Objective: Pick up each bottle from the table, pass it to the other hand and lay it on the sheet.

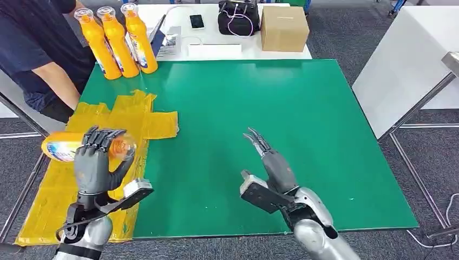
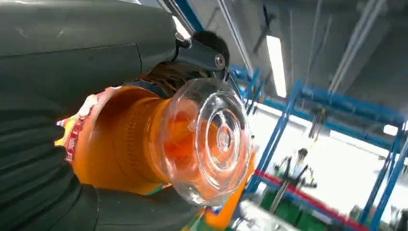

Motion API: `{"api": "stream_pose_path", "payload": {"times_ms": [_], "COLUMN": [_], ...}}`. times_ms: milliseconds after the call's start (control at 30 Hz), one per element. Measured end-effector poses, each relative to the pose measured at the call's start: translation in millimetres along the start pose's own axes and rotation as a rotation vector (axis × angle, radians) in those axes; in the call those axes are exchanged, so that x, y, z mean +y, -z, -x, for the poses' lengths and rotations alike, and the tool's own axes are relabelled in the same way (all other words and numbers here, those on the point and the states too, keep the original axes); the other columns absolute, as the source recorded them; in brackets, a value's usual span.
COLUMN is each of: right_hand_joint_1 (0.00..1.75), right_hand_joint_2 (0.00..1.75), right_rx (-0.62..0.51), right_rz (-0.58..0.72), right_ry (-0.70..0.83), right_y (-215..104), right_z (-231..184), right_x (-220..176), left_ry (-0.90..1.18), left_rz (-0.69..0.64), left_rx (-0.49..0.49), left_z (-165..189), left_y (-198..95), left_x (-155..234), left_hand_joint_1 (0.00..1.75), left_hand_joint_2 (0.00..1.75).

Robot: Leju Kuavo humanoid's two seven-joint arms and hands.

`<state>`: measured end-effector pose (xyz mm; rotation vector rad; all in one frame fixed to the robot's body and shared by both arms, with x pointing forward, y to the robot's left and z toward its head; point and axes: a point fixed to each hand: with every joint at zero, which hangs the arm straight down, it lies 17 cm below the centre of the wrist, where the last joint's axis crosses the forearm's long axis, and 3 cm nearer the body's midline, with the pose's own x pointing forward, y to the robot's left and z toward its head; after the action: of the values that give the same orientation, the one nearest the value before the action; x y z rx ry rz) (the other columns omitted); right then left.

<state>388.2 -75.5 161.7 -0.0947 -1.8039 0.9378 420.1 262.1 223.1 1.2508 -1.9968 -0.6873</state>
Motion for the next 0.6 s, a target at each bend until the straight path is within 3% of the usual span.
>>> {"api": "stream_pose_path", "payload": {"times_ms": [367,600], "right_hand_joint_1": [0.0,0.0], "right_hand_joint_2": [0.0,0.0], "right_rx": [-0.015,0.003], "right_rz": [0.02,0.034], "right_ry": [-0.006,-0.008], "right_y": [-9,-14], "right_z": [-6,-1], "right_x": [-10,-15], "left_ry": [0.016,0.056], "left_rz": [0.067,0.298], "left_rx": [0.006,0.044], "left_z": [8,18], "left_y": [-7,-31], "left_x": [-23,-78], "left_hand_joint_1": [1.75,1.75], "left_hand_joint_2": [1.75,1.75]}}
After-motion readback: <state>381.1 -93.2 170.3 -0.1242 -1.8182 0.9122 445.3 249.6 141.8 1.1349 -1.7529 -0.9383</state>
